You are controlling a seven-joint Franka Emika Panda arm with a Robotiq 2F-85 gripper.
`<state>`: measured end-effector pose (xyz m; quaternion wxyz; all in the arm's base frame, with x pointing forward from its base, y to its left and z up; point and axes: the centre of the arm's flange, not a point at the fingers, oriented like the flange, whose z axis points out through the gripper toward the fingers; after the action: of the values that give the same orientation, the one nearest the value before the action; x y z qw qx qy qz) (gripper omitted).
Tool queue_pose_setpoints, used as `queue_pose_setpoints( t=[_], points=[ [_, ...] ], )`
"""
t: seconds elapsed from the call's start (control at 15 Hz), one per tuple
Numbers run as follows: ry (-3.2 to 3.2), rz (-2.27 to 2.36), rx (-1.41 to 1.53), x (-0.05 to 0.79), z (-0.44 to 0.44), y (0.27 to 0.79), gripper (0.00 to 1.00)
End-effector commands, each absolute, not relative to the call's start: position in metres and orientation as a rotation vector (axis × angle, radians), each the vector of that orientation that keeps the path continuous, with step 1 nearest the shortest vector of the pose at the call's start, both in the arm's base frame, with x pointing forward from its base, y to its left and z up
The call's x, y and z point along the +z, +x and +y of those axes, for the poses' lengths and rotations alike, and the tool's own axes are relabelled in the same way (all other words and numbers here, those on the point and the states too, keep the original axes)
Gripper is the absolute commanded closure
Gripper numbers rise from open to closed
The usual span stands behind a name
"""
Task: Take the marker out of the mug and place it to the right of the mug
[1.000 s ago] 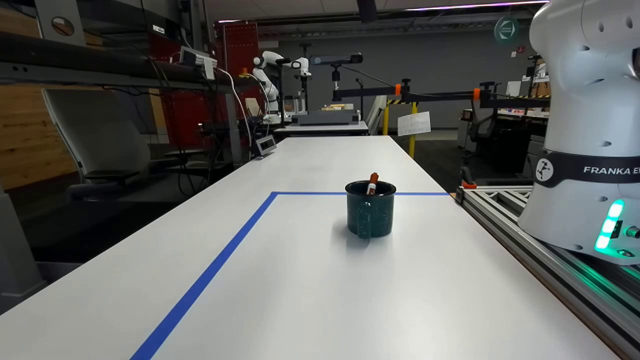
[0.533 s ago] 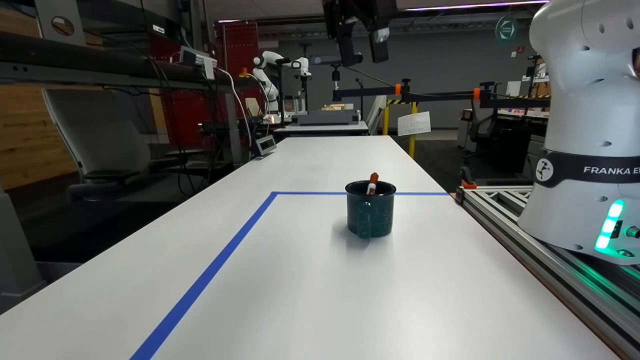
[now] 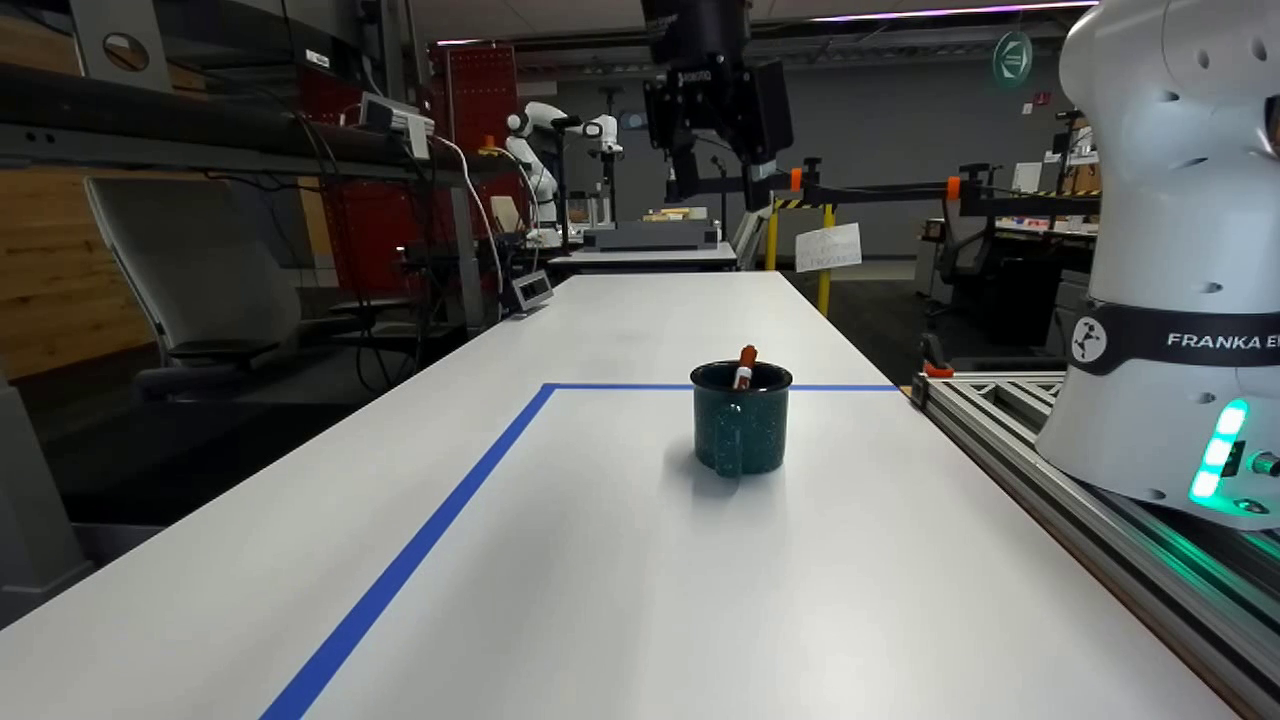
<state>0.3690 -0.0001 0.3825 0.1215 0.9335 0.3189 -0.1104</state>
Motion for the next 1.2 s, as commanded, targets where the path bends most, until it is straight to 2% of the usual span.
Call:
queue_pose_setpoints(
  t=[0.0, 0.67, 1.13],
  points=[
    [2.679, 0.947, -0.33, 0.358, -0.023, 0.365, 0.0],
    [2.679, 0.935, -0.427, 0.298, -0.05, 0.353, 0.0],
    [2.695, 0.962, -0.406, 0.294, -0.04, 0.36, 0.0]
  ],
)
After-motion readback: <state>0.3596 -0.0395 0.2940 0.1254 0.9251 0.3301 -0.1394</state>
